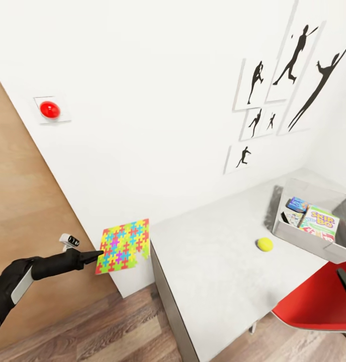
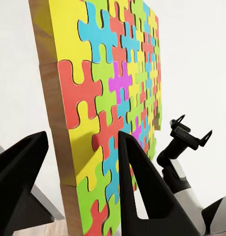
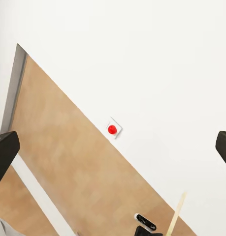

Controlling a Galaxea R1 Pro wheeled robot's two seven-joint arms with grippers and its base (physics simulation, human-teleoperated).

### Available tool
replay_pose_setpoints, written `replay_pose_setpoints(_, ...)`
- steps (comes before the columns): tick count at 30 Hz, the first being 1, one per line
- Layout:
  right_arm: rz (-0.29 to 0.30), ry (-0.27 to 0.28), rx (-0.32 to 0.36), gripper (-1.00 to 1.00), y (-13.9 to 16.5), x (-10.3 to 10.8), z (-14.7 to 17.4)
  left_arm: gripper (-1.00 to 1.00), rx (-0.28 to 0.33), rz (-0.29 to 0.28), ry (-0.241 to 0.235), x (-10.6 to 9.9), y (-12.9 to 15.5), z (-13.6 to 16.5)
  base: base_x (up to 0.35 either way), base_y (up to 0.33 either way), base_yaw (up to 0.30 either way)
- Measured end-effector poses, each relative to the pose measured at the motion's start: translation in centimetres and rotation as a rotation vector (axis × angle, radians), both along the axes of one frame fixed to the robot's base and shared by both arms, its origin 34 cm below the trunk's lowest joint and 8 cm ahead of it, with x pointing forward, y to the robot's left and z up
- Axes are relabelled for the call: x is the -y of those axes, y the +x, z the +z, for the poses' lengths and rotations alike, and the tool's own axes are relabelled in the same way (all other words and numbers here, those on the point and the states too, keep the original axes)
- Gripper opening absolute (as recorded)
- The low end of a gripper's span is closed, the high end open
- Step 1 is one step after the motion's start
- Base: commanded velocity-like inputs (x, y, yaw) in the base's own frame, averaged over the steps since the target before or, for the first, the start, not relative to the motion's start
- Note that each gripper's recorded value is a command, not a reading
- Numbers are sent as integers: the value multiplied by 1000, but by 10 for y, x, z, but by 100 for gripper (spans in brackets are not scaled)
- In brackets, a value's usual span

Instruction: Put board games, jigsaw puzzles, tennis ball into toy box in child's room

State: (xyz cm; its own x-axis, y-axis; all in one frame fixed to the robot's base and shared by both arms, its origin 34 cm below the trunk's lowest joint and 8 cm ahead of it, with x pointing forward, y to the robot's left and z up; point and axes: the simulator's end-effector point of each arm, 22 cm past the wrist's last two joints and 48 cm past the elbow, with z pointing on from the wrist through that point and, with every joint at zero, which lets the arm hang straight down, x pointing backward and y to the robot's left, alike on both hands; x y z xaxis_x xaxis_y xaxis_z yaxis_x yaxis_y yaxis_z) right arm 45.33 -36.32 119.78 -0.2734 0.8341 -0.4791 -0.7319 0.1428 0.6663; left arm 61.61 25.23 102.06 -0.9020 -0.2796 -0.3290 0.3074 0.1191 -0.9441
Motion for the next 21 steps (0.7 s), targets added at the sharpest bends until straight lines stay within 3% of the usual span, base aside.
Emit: replay_pose_setpoints(21,-1,-1,36,100,-7,0,12,-100,56,-9,28,-7,-5,22,0,0,-112)
